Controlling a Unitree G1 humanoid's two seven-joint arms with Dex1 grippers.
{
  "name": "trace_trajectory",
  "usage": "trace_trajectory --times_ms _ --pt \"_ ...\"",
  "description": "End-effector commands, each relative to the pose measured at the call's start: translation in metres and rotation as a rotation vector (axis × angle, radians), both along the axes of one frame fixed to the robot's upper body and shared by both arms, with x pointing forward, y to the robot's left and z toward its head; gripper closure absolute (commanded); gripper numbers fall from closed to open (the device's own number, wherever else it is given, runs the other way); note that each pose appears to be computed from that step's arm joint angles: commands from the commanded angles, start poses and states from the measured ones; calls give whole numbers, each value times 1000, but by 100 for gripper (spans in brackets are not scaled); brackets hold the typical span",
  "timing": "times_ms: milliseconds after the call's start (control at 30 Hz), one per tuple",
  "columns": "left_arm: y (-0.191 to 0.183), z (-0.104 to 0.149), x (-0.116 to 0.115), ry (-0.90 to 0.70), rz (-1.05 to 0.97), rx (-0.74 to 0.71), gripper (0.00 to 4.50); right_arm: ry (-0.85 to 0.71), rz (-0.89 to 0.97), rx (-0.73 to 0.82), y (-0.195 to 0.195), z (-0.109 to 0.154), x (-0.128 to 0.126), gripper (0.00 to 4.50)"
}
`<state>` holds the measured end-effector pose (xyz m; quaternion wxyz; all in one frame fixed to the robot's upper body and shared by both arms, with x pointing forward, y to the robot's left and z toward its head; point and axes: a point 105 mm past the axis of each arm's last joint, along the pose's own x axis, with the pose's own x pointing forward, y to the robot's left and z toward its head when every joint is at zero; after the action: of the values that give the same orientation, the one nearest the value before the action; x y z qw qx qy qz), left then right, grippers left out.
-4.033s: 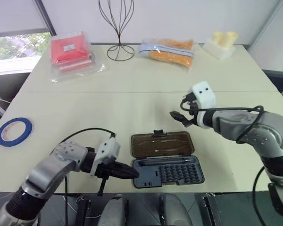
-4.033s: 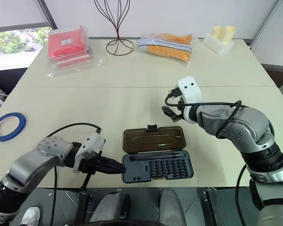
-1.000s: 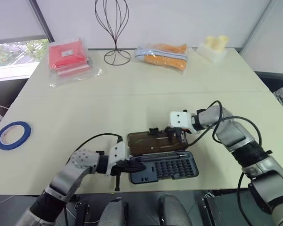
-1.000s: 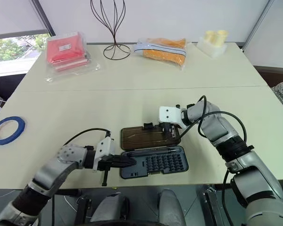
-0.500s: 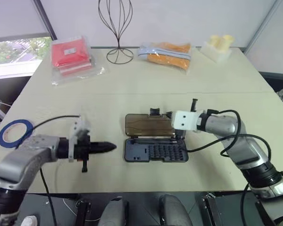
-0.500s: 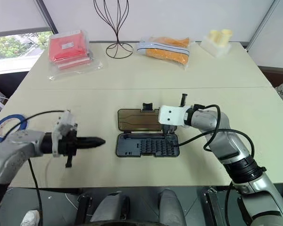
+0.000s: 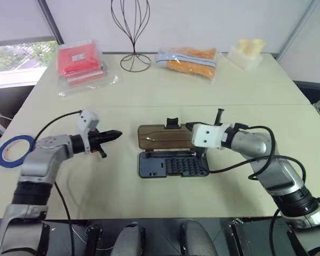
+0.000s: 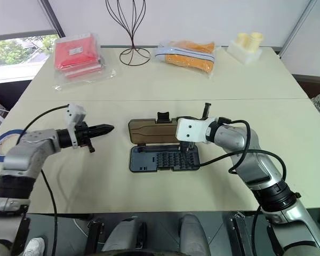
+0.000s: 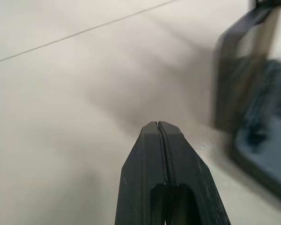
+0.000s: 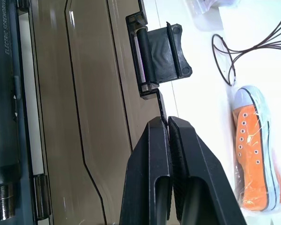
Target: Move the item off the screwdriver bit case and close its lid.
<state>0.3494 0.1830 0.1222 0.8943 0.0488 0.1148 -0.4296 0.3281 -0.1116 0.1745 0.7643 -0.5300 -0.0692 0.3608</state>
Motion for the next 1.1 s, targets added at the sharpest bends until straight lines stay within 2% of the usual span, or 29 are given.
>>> trace_trajectory --times_ms 33,267,567,700,800,900,1100 --pt "-13 5 11 -76 -31 37 450 -74 16 14 4 19 -5 445" --pt "-57 -3 22 -92 -144 6 450 -67 18 10 5 17 -7 445" --pt "-77 -1 18 -81 -245 -24 450 -56 11 7 5 14 -6 445" --pt "-77 -2 19 -84 -247 -17 450 -56 13 6 6 14 -5 313" --pt "-79 0 20 -89 -250 -20 450 -54 14 20 7 17 -5 146" --pt "-80 1 21 -94 -259 -18 450 -36 8 26 3 18 -7 5" --pt "-83 6 20 -103 -295 -17 450 99 -36 123 -15 35 -18 5"
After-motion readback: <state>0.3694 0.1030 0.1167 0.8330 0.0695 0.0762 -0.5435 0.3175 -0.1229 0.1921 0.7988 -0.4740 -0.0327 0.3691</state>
